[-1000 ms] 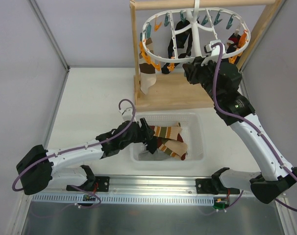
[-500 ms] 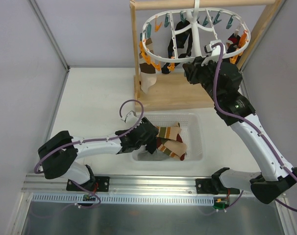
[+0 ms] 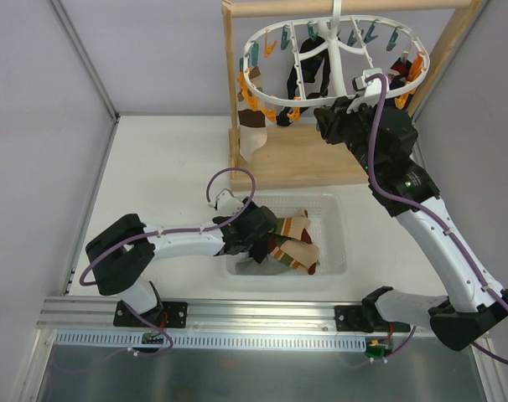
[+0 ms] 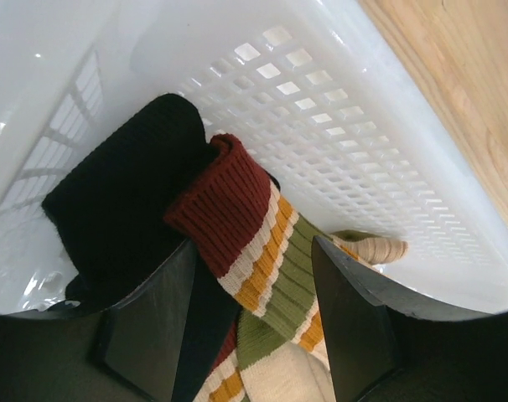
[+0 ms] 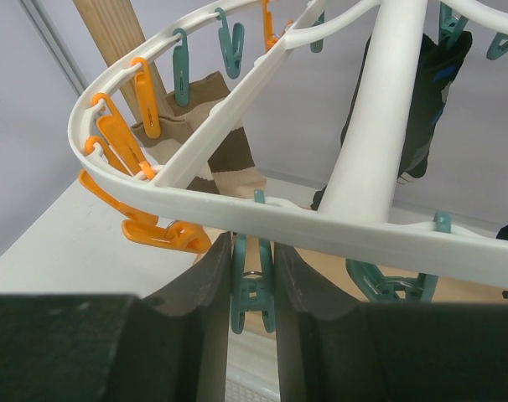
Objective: Clip the socks to the hanger
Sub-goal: Pick up the sock from the bin, then clamp the sock onto the hanger.
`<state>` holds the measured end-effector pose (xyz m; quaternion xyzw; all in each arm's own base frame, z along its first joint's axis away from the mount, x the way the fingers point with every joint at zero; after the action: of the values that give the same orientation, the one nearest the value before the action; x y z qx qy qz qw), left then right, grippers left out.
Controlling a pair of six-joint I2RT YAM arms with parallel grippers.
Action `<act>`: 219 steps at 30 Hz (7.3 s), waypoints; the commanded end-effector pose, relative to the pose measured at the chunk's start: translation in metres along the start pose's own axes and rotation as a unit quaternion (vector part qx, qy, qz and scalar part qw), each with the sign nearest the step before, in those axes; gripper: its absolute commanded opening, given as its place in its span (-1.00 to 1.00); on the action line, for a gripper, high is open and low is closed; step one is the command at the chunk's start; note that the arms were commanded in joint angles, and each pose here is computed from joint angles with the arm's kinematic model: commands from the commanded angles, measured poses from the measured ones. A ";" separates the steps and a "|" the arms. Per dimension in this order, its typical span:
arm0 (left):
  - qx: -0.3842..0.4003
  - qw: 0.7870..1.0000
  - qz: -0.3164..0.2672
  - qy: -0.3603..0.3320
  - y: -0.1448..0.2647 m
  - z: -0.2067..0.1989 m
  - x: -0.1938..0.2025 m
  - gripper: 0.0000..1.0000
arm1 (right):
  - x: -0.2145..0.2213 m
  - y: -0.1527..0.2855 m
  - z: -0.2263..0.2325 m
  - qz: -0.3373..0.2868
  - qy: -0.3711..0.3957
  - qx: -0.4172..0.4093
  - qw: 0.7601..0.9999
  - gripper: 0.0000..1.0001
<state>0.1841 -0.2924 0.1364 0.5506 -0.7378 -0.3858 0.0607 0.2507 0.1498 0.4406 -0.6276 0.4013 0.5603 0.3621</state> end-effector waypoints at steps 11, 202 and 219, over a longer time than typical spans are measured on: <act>-0.009 0.999 -0.018 0.027 0.000 -0.002 0.012 0.18 | -0.003 0.006 0.003 -0.008 -0.010 -0.016 1.000 -0.98; 0.449 0.723 -0.053 -0.522 0.116 -0.238 -0.072 -1.00 | 0.018 -0.021 -0.010 0.042 -0.131 0.094 0.986 -0.99; 0.443 0.728 -0.057 -0.520 0.116 -0.228 -0.072 -1.00 | 0.020 -0.020 -0.008 0.044 -0.130 0.088 0.987 -0.99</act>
<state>0.2473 -0.3380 0.3760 0.2436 -0.7173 -0.2681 -0.5953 0.2748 0.1519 0.4142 -0.4996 0.4225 0.6245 0.4265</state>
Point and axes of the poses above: each gripper's point midway between its finger pads, its own y axis back along the fingers, its own z axis along the line the jaws close on, x = y × z, the point moved 10 cm from there along y, back along the fingers, and after that the axes turned 13 degrees about y, right-handed, at the moved point
